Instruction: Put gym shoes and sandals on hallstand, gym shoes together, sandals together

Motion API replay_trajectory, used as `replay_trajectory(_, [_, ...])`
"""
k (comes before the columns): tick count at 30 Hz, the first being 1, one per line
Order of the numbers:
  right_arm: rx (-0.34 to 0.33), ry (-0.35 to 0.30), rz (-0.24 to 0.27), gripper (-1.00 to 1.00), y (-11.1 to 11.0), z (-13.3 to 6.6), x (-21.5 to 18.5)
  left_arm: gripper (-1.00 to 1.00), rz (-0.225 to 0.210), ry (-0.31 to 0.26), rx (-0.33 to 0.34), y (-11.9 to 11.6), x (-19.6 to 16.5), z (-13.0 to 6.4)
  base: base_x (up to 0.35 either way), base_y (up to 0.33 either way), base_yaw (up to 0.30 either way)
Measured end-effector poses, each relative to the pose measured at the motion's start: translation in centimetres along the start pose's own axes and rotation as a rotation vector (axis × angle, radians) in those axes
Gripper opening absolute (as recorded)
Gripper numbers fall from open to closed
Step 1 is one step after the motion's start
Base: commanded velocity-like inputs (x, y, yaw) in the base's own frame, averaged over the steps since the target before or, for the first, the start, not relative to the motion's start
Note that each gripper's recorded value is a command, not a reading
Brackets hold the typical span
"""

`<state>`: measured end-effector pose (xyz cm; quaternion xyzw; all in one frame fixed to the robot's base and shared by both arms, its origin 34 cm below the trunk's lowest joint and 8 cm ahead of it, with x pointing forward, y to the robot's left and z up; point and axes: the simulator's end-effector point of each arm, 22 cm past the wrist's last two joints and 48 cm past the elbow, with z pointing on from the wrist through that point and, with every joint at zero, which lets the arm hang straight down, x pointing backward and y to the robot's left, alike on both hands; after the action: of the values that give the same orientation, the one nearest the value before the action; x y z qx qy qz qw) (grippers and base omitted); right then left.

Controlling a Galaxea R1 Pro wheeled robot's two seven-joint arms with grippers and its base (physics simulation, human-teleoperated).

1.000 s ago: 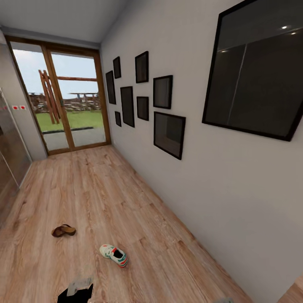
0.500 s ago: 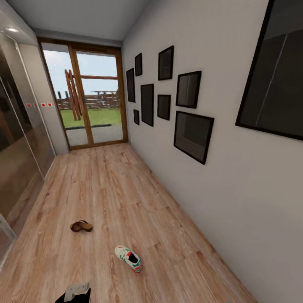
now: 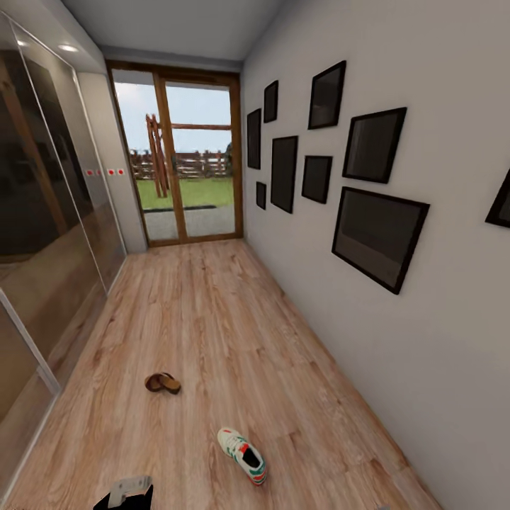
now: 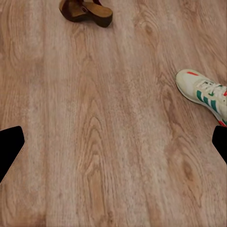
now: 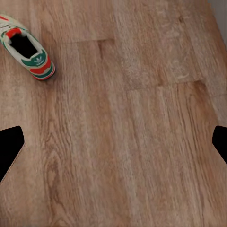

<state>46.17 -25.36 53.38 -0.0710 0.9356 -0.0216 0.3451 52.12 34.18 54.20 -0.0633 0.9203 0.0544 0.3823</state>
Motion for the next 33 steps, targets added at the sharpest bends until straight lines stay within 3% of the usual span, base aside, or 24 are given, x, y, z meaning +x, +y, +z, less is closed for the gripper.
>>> replay_trajectory(22, [-0.006,0.022,0.0,1.0,0.3,0.1,0.9,1.0,0.003,0.021,-0.002,0.1,1.0,0.2,0.304,-0.106,0.234])
replay_trajectory(33, [-0.011,0.037,0.0,1.0,0.5,0.2,1.5,1.0,0.004,0.034,-0.005,0.1,1.6,0.3,0.123,-0.236,0.185])
